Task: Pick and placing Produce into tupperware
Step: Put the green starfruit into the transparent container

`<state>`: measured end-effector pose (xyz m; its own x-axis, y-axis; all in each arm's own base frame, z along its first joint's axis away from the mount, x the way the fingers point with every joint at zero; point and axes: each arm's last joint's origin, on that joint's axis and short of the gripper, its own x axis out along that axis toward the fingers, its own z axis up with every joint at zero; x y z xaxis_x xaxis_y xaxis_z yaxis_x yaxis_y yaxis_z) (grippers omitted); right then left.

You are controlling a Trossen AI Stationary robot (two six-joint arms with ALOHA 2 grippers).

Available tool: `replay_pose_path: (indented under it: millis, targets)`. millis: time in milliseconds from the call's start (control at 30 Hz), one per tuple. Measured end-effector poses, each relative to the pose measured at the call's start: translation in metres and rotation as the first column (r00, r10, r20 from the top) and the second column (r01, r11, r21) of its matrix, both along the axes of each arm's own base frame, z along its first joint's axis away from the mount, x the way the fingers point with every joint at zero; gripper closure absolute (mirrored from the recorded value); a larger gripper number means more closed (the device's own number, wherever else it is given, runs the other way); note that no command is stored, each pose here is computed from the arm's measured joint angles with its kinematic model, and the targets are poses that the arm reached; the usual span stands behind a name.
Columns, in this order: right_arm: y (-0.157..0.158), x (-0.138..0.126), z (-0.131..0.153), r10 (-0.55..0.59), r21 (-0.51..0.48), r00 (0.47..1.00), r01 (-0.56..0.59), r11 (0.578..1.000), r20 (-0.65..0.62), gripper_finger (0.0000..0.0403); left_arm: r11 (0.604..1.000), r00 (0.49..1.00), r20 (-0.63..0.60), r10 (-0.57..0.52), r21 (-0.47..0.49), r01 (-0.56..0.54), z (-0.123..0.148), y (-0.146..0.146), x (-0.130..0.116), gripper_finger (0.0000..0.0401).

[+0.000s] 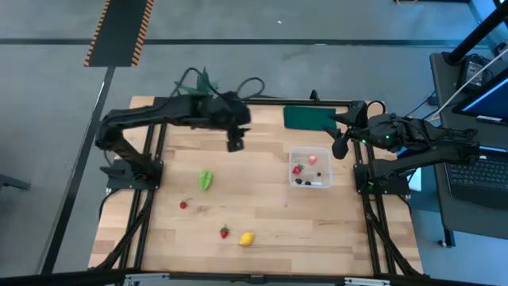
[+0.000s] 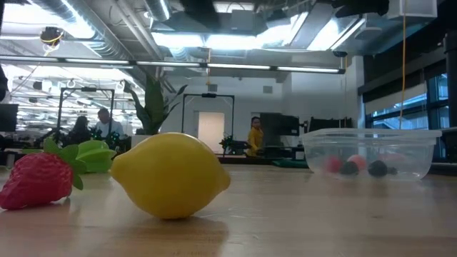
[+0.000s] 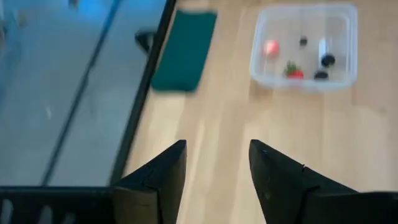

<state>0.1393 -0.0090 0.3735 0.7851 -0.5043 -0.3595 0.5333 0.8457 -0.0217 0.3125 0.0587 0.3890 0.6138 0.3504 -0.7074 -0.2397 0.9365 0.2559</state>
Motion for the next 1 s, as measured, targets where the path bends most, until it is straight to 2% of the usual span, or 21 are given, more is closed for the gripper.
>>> replay_pose_path:
  millis: [133, 233, 367, 567, 800, 1000]
  targets:
    - [0.0, 0.0, 0.001, 0.001, -0.006, 1.0, -0.001, 1.0, 0.004, 0.0199, 0.991, 0.993, -0.079, 0.092, -0.095, -0.099, 0.003, -0.006, -0.025, 0.0223]
    - [0.0, 0.001, 0.001, 0.008, -0.023, 1.0, -0.008, 1.0, -0.001, 0.0199, 0.988, 0.981, -0.172, 0.086, -0.115, -0.107, -0.002, -0.016, -0.034, 0.0208]
    - [0.0, 0.002, 0.004, 0.008, -0.044, 1.0, -0.007, 0.999, 0.017, 0.0199, 0.993, 0.965, -0.258, 0.04, -0.093, -0.066, -0.011, -0.029, -0.034, 0.0179]
    - [0.0, 0.002, 0.006, 0.016, -0.065, 0.999, -0.015, 0.998, 0.029, 0.0199, 0.996, 0.95, -0.313, 0.002, -0.083, -0.029, -0.027, -0.042, -0.032, 0.0136]
    - [0.0, 0.003, 0.007, 0.017, -0.065, 0.999, -0.014, 0.998, 0.04, 0.0199, 0.999, 0.931, -0.364, 0.036, -0.014, -0.044, -0.039, -0.043, -0.034, 0.0094]
    - [0.0, 0.003, 0.008, 0.015, -0.061, 0.998, -0.012, 0.998, 0.057, 0.0199, 0.994, 0.926, -0.364, 0.1, -0.007, -0.11, -0.041, -0.041, -0.036, 0.0079]
